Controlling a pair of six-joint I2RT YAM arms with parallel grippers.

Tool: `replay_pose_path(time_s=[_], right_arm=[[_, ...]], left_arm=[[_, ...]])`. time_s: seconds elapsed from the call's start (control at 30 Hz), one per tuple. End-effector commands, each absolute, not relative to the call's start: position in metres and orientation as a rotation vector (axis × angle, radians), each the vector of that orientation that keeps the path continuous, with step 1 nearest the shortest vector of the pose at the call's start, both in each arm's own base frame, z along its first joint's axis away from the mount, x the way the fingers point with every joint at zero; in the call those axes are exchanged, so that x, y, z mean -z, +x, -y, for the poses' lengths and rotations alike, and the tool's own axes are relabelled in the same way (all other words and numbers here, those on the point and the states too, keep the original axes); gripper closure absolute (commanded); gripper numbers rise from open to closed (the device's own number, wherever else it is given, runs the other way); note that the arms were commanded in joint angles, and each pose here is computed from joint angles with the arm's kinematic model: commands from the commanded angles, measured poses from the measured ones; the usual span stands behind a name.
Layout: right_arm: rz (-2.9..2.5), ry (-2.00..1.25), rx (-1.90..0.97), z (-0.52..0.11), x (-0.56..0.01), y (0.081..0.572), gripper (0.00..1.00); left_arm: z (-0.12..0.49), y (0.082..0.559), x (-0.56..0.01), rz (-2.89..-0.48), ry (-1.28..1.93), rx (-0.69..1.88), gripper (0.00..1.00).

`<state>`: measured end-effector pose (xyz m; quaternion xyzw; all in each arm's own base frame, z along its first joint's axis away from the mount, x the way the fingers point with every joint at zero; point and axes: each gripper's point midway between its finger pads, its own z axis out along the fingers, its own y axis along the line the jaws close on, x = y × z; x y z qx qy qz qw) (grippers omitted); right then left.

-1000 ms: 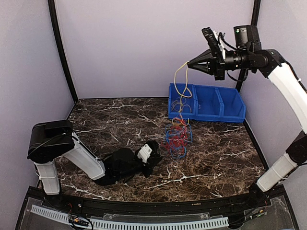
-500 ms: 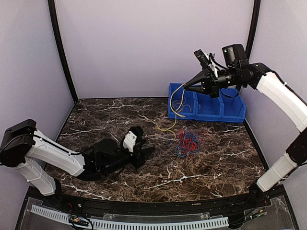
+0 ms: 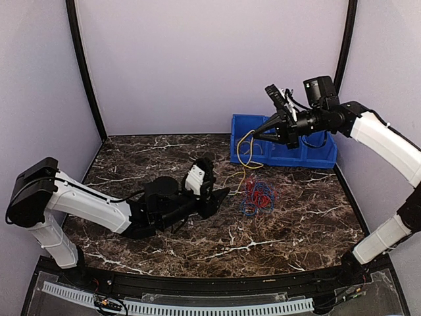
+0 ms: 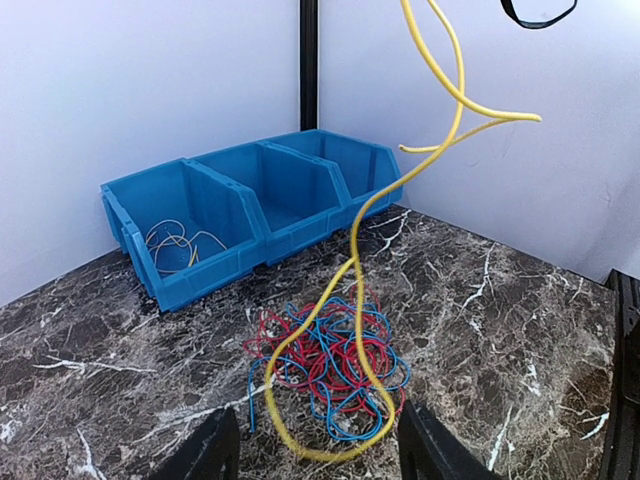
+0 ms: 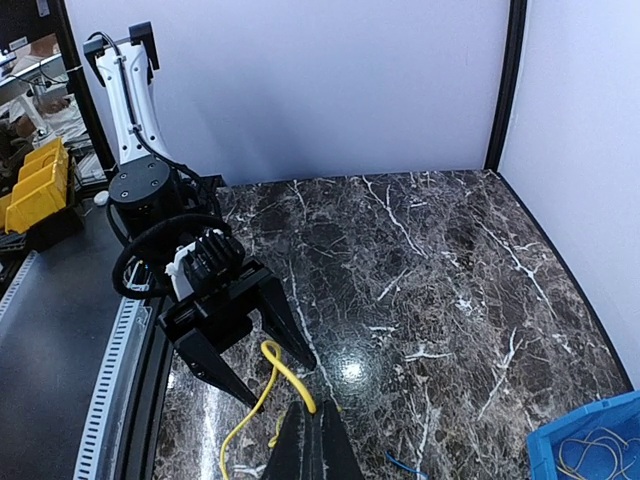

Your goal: Untangle the cables

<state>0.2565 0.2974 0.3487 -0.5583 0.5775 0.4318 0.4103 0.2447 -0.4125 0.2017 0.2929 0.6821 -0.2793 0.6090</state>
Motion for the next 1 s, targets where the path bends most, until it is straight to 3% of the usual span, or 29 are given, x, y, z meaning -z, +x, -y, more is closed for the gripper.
replay_pose_path(time_s=[0.0, 0.23, 0.67, 0.97], right_arm=[[-1.439, -1.375, -1.011, -0.297, -0.354, 0.267, 1.00], [-1.469, -1.279, -0.909, -0.296, -0.366, 0.309, 1.00], [-1.482, -1.056, -0.609, -0.266, -0.374, 0.444, 1.00], [-1.584, -0.928, -0.487, -0.257, -0.330, 0.534, 1.00]], left_arm=[[0.417, 0.245, -0.203, -1.609, 0.664, 0.653, 0.43], [0.386, 0.247, -0.186, -1.717, 0.578, 0.599, 0.44], [0.372, 0.218, -0.175, -1.833, 0.710, 0.650, 0.44], [0.345, 0.218, -0.188, -1.843, 0.655, 0.594, 0.44]])
